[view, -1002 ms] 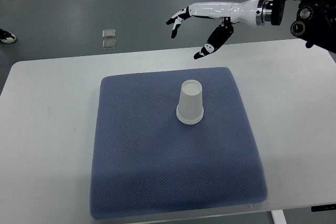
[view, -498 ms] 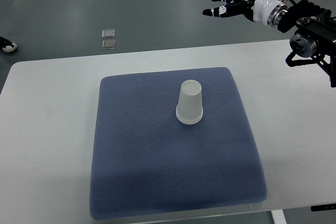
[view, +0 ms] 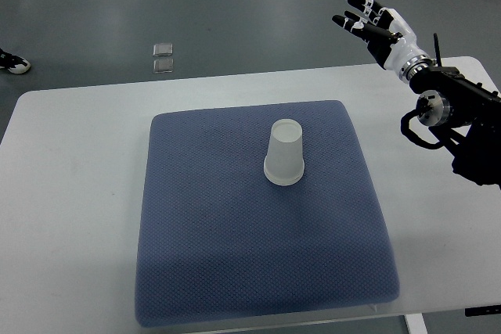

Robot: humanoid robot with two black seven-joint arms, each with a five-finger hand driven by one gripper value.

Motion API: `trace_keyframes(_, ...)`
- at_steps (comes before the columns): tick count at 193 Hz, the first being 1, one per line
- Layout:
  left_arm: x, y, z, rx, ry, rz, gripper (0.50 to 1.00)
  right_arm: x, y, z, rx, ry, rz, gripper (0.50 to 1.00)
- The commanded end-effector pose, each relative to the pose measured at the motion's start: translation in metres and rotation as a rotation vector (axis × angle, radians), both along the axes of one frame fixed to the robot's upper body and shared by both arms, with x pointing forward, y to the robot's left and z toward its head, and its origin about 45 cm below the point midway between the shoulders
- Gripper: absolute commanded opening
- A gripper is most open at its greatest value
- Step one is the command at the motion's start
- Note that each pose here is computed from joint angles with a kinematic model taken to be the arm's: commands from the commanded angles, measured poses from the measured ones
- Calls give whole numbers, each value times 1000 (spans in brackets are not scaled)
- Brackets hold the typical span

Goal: Stack paper cups

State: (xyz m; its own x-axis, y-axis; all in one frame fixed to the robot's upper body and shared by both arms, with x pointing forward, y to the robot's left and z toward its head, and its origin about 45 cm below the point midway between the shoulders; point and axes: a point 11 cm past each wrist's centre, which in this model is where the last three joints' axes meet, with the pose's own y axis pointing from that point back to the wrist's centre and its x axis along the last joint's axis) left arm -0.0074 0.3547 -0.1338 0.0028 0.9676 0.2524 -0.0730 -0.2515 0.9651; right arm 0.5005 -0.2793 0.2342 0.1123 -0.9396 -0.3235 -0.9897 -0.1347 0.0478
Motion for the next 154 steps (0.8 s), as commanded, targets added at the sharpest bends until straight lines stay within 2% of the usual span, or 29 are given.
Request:
trace_keyframes(1,1,0,0,0,-2,0,1000,-1,-3,-5,85,26,-44,901)
trace_keyframes(83,0,0,0,0,0,0,1000,-7,2,-17,109,35,-30,913)
trace_keyframes(154,1,0,0,0,0,0,1000,-23,-8,-48,118,93,-60,913)
